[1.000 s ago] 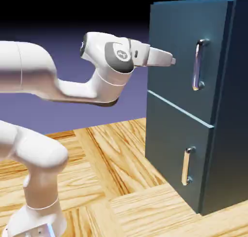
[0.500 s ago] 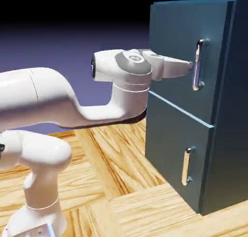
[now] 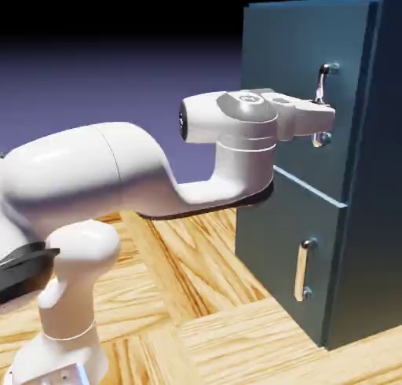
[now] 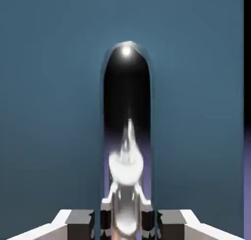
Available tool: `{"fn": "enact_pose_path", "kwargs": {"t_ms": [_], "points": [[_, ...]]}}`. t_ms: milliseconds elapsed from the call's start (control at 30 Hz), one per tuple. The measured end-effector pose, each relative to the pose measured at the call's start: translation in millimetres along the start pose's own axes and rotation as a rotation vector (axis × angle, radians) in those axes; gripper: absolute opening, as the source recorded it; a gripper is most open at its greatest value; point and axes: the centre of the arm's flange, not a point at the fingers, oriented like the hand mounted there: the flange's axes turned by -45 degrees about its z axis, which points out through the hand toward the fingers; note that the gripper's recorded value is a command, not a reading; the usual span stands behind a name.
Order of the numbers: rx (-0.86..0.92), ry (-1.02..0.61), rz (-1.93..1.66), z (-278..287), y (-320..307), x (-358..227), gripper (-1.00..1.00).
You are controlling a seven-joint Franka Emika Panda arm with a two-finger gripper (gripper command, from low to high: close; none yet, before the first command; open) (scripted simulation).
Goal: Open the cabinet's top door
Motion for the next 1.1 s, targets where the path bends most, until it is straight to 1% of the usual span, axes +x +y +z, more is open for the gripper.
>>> {"fn": "enact_pose_path", "kwargs": {"t_ms": [267, 500, 1100], "points": [[-0.195, 0.0, 0.0, -71.9, -35.7, 0.0, -1.0], [-0.347, 0.0, 0.0, -122.5, -72.9, 0.0, -1.0], [-0.673, 0.0, 0.0, -208.6, -175.6, 0.1, -1.0]]}}
